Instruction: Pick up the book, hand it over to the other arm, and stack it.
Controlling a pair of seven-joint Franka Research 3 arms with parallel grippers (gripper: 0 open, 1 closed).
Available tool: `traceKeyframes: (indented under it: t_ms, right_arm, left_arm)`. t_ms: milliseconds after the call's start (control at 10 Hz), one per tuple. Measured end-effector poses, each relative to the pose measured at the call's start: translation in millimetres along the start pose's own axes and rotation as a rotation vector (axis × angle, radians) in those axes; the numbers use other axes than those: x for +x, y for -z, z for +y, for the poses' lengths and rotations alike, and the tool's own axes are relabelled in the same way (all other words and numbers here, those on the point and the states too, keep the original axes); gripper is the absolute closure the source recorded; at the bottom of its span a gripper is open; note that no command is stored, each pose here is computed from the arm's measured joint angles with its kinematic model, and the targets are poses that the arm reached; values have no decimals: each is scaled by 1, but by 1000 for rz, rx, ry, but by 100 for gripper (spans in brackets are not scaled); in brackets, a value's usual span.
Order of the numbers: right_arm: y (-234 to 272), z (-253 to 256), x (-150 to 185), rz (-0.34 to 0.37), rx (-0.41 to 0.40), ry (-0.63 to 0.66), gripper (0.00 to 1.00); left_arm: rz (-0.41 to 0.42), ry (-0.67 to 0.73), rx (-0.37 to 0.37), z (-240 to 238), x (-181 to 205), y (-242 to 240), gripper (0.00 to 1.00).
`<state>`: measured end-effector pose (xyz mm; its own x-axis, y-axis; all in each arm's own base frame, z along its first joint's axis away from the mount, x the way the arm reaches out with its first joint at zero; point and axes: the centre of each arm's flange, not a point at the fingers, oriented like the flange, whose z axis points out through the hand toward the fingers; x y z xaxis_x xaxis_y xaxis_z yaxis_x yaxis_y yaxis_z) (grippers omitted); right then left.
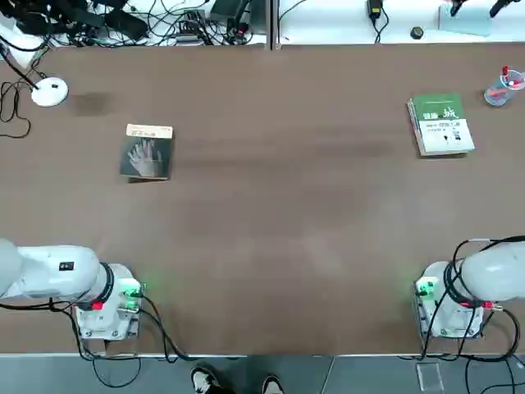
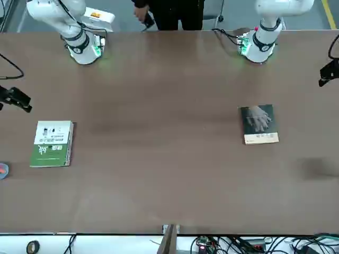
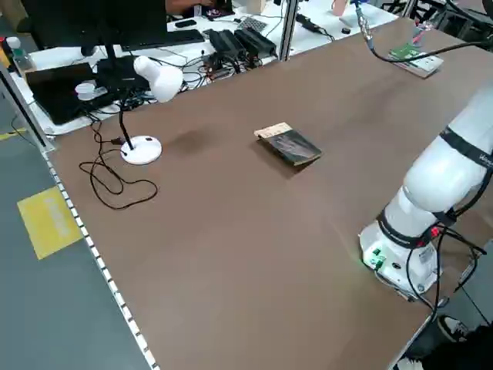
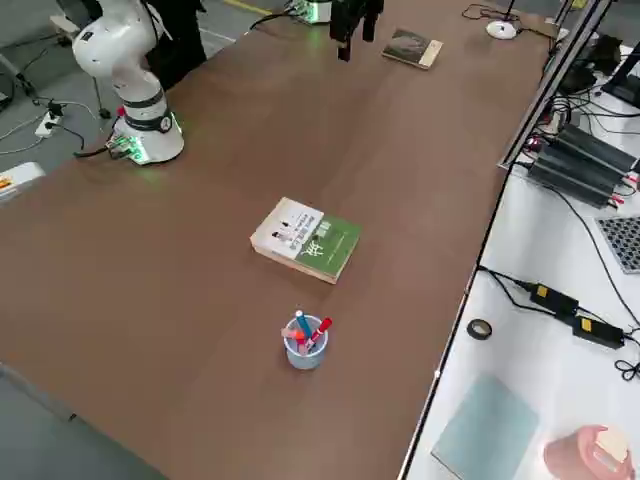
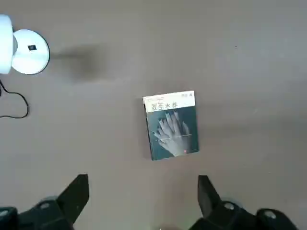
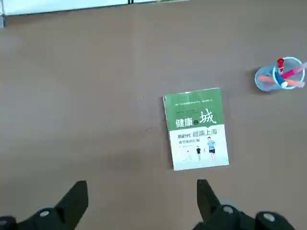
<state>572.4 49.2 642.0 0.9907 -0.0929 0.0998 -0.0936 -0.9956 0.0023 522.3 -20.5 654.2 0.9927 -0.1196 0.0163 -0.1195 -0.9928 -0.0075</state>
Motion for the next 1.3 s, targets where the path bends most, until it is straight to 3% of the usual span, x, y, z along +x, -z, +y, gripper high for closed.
traceKeyframes:
  t_ms: [1000,1300]
  right_arm:
    - [18,4,2,36,5,-9,0]
    - [18,5,2,37,6,-12,0]
  left_arm:
    - [-3,-10,-3,0,1,-1,0]
    - [-25,-20,-69,-7,2,-16,0]
